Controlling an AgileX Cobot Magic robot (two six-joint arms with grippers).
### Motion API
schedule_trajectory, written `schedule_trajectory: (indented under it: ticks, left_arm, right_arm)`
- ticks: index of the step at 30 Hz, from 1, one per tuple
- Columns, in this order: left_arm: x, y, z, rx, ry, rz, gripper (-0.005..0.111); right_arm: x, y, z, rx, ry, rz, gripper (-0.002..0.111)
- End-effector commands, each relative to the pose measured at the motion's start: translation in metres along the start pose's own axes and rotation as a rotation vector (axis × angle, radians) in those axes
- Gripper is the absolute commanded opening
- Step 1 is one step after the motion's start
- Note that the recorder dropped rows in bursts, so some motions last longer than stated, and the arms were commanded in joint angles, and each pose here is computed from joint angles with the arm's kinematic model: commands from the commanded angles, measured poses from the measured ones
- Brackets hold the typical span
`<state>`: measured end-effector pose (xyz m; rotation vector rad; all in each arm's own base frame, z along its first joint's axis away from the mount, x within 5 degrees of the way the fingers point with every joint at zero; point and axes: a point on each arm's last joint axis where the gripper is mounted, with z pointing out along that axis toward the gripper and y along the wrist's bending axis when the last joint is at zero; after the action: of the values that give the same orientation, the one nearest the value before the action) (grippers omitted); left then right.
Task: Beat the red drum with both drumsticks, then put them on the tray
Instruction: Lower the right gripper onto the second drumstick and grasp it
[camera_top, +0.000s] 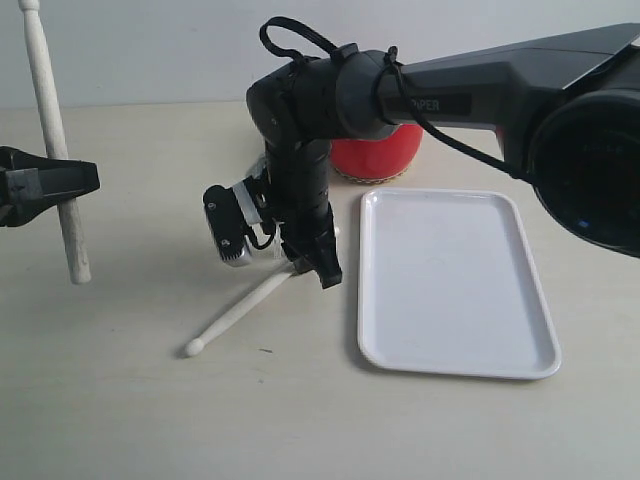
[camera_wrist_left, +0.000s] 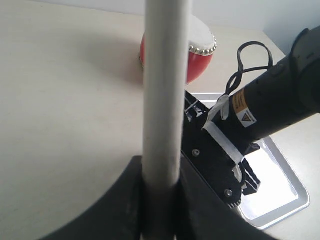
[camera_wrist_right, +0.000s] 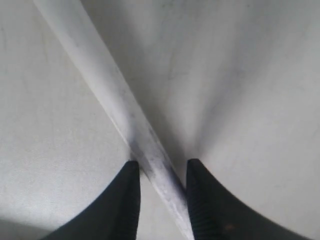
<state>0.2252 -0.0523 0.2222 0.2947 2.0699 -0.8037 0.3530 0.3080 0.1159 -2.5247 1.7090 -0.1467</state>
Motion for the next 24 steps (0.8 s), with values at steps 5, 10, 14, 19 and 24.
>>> schedule_trajectory:
  ticks: [5, 10, 14, 19, 24]
  left_arm:
    - [-0.0024, 0.0002, -0.0006, -0.004, -0.011, -0.006, 0.0]
    - [-0.0023, 0.0002, -0.0006, -0.004, -0.01, -0.005, 0.0]
    - [-0.0023, 0.0002, -0.0006, -0.004, -0.01, -0.005, 0.0]
    - [-0.0023, 0.0002, -0.0006, -0.004, -0.01, -0.005, 0.0]
    - [-0.0023, -0.0002, -0.0006, 0.0, -0.01, -0.002, 0.0]
  right_arm:
    - [-0.0008, -0.0006, -0.0022, 0.001, -0.003, 0.003, 0.032]
    - [0.0001, 0.0022, 0.0016, -0.031, 0.01, 0.002, 0.037]
    - [-0.0001, 0.0026, 0.0054, -0.037, 0.012, 0.002, 0.034]
    - [-0.0002, 0.0024, 0.0054, -0.035, 0.011, 0.002, 0.029]
    - [-0.0002, 0.0024, 0.0054, -0.034, 0.013, 0.073, 0.007]
